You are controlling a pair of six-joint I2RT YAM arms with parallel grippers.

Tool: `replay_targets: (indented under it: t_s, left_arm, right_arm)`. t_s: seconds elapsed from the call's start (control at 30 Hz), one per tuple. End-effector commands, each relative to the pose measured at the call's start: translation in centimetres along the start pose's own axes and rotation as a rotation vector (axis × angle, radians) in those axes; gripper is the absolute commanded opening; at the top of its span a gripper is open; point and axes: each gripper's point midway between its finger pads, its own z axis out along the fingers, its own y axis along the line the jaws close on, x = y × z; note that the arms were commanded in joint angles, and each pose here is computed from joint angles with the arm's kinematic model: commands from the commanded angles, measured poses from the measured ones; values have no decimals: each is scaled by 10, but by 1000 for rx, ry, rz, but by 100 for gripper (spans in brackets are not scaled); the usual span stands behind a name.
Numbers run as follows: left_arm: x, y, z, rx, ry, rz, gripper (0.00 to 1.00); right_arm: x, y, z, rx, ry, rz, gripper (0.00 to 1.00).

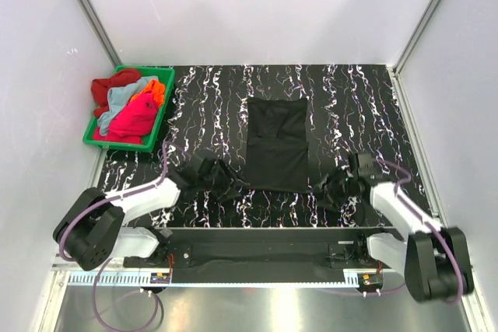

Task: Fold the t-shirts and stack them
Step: Fold the tshirt

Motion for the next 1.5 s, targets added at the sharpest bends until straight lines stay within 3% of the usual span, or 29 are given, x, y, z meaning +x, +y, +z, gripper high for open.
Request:
replay_targets:
  t_s: [0.0, 0.13, 0.47, 0.9, 1.47]
  left_arm:
    - [-11, -21, 3, 106, -122, -100, 56]
    - [-5, 0, 11, 91, -118, -175, 56]
    - [-4, 20, 31, 28, -137, -310, 52]
    - [-11, 36, 40, -41, -188, -386, 49]
    - [-19, 39, 50, -66, -196, -418, 32]
  right_arm:
    - [-3, 10, 6, -89, -91, 156, 57]
    - [3, -8, 20, -99, -95, 245, 54]
    - [-1, -18, 33, -55, -126, 298, 50]
    - [-6, -23, 43, -8, -133, 322, 44]
    - [-10, -27, 48, 25, -140, 328, 39]
